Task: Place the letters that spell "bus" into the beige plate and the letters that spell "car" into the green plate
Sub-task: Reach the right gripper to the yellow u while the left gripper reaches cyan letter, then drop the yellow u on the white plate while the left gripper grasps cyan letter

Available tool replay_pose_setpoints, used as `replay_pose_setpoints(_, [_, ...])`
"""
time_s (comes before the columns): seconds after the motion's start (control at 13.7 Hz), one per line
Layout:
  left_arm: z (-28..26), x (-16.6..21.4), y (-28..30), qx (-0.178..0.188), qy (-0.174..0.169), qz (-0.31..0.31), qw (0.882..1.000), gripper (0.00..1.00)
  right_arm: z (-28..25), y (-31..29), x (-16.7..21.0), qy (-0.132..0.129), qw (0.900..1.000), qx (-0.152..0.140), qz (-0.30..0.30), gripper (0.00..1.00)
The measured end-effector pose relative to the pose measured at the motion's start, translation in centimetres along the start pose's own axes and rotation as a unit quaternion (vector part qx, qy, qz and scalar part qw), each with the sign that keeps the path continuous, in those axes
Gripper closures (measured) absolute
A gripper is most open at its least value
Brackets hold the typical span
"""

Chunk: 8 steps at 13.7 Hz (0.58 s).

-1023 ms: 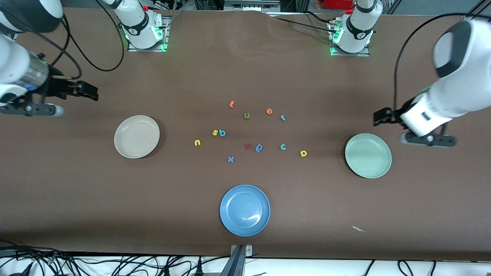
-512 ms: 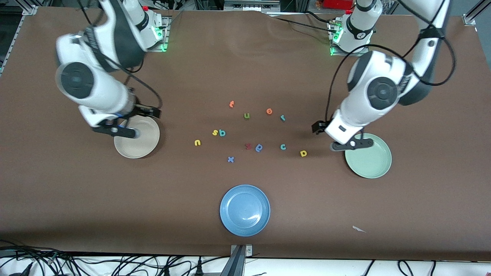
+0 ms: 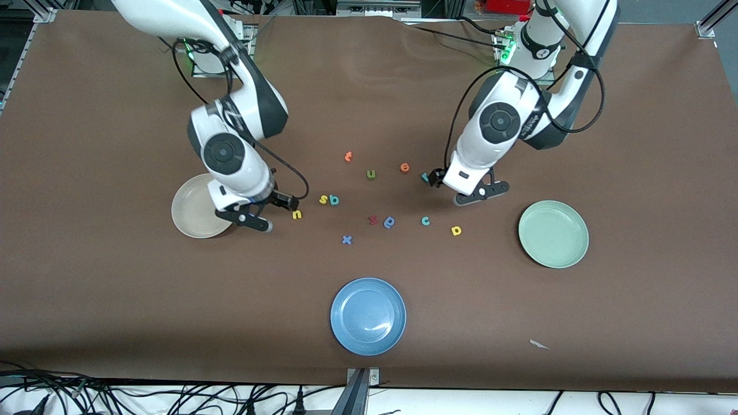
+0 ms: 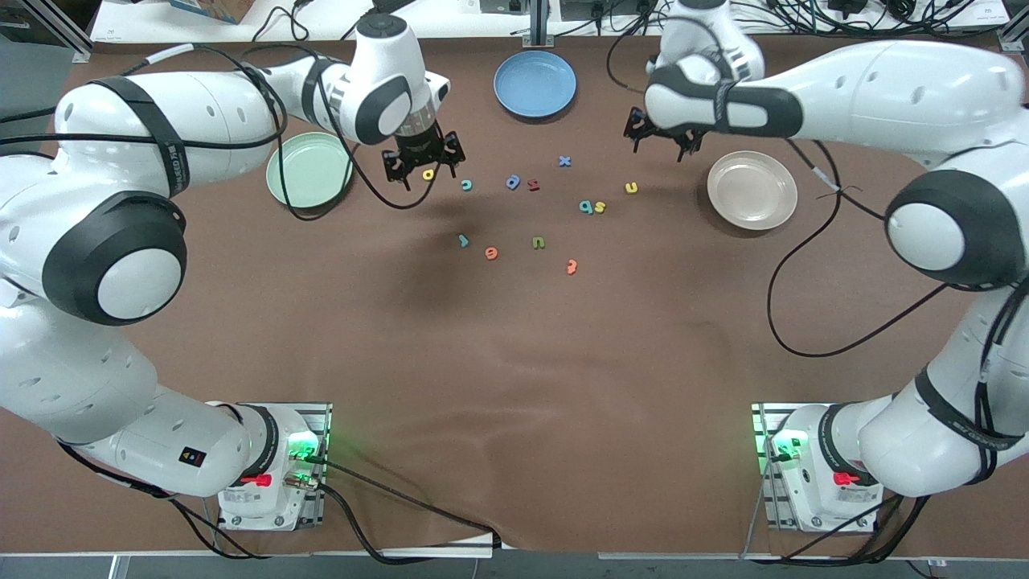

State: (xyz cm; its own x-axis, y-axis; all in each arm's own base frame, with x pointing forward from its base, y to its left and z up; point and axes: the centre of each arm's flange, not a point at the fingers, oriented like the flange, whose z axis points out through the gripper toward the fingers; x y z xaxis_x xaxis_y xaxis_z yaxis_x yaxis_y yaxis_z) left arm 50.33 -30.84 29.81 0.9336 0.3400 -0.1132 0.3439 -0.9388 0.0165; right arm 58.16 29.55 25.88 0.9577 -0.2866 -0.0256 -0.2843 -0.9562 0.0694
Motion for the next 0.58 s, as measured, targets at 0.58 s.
replay_pose_setpoints(0.58, [6.7, -3.9, 1.1, -0.041, 0.018, -0.077, 0.996, 0.00, 7.1, -2.3, -1.0, 0.036, 0.999, 0.029, -0.019, 0.37])
